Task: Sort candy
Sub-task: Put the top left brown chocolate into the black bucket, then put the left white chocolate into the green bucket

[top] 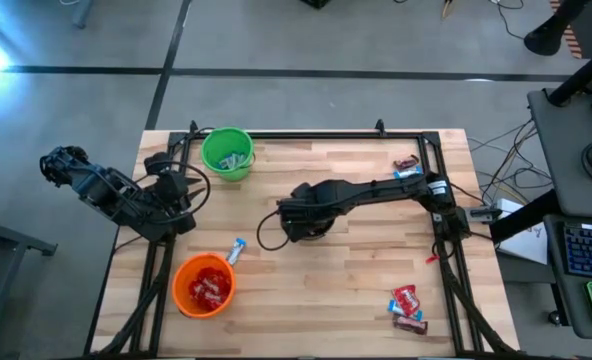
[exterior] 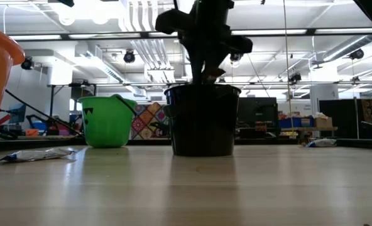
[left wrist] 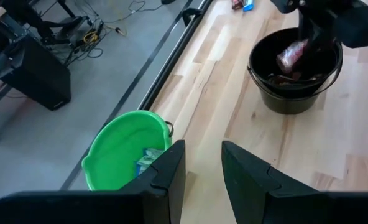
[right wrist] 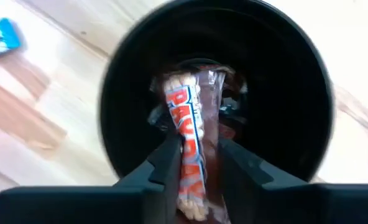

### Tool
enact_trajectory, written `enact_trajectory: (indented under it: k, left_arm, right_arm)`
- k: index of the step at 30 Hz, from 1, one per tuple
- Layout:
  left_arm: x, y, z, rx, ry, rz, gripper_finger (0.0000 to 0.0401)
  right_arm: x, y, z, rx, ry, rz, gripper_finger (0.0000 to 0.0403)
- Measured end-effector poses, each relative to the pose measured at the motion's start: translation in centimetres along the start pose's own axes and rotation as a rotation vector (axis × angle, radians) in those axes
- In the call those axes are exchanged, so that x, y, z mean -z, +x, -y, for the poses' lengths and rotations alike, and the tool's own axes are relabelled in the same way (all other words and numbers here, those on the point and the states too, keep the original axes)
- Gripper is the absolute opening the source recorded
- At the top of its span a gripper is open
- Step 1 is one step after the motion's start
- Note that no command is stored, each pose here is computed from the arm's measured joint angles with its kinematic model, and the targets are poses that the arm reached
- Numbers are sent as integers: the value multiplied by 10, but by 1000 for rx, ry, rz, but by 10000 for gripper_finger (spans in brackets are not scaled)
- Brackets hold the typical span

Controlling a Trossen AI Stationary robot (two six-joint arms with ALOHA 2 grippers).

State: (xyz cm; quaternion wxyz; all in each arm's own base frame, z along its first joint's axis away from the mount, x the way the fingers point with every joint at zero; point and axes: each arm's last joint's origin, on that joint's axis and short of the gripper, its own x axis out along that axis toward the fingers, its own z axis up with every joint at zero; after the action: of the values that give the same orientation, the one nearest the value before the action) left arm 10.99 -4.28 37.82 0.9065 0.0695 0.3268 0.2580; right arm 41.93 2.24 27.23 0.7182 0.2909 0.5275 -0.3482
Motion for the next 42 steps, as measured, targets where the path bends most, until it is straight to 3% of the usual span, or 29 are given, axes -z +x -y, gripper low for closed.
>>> enact_trajectory:
  k: [11, 19, 23, 31, 42]
  left_arm:
    - [1, 1, 0, -10, 13, -6, 87]
    - [12, 28, 3, -136, -27, -79, 87]
    - [12, 44, 5, -170, -86, -82, 87]
    - [1, 72, 7, -64, -188, -151, 87]
    - [-6, 125, 29, -25, -301, -357, 87]
  right_arm:
    - [-4, -7, -3, -37, 36, 35, 153]
    - [-23, -41, 4, 0, 7, 241, 162]
    - [-35, -68, 16, 18, -15, 355, 155]
    - [-46, -114, 52, 83, -59, 478, 146]
    - [-50, -160, 110, 192, -147, 524, 158]
